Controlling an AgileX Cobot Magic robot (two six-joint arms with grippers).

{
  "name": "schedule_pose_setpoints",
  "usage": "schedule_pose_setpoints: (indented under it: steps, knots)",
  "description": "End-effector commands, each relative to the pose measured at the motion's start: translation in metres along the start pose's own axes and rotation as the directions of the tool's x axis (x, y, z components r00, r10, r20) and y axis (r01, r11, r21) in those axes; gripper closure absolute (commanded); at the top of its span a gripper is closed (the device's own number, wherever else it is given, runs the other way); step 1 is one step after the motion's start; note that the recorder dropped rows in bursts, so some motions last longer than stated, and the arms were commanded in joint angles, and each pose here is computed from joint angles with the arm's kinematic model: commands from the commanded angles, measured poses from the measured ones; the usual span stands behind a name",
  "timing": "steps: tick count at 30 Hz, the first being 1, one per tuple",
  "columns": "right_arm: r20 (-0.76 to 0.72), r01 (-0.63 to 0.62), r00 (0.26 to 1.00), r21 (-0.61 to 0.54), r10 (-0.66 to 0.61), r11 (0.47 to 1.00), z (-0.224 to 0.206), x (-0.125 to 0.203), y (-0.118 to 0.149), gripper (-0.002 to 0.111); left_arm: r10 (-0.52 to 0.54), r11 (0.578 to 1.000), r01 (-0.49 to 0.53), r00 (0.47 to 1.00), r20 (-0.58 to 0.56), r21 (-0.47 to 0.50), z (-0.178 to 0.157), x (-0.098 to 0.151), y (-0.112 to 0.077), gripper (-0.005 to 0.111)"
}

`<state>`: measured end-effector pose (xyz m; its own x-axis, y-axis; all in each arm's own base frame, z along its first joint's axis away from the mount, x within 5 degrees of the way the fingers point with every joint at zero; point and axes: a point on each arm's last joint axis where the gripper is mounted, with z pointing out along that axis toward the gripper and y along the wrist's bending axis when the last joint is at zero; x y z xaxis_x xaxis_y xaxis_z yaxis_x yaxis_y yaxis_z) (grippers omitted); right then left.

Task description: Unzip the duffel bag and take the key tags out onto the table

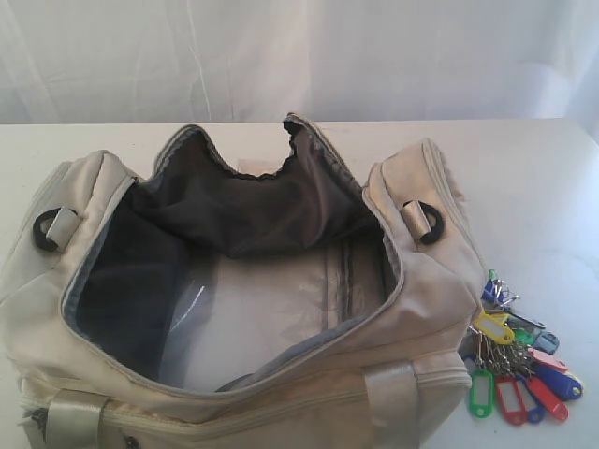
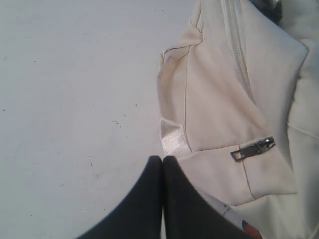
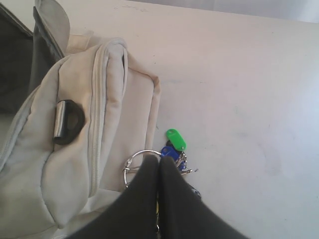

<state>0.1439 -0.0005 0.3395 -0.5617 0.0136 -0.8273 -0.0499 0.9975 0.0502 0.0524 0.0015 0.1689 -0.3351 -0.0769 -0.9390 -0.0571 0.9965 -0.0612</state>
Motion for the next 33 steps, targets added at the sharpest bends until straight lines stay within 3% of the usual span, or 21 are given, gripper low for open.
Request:
schedule_pose_setpoints:
  steps: [1,5,10,15,20,25,27,33]
  knots:
    - [0.006,-0.006,1.0,0.0,0.006,1.0,-0.002,0.002,0.0,0.108,-0.007,1.0,0.007,1.0,0.007,0.006,0.0,0.0,0.0,0.107]
    - [0.074,0.005,0.997,0.003,-0.005,1.0,-0.02,0.003,0.003,0.108,-0.007,1.0,0.007,1.0,0.007,0.006,0.0,0.0,0.0,0.107]
    - [0.259,0.032,0.965,0.015,-0.034,0.999,-0.067,0.011,0.011,0.108,-0.007,1.0,0.007,1.0,0.007,0.006,0.0,0.0,0.0,0.107]
    - [0.534,0.07,0.841,0.043,-0.082,0.997,-0.138,0.045,0.023,0.108,-0.007,1.0,0.007,1.0,0.007,0.006,0.0,0.0,0.0,0.107]
    - [0.664,0.089,0.739,0.069,-0.112,0.994,-0.17,0.072,0.029,0.108,-0.007,1.0,0.007,1.0,0.007,0.006,0.0,0.0,0.0,0.107]
    - [0.612,0.048,0.786,0.078,-0.086,0.996,-0.145,0.081,0.022,0.108,-0.007,1.0,0.007,1.0,0.007,0.006,0.0,0.0,0.0,0.107]
    - [0.605,-0.066,0.796,0.06,0.016,0.996,-0.12,0.087,0.014,0.108,-0.007,1.0,0.007,1.0,0.007,0.006,0.0,0.0,0.0,0.107]
    - [0.512,-0.126,0.856,0.069,0.073,0.99,-0.042,0.127,0.001,0.108,-0.007,1.0,0.007,1.0,0.007,0.006,0.0,0.0,0.0,0.107]
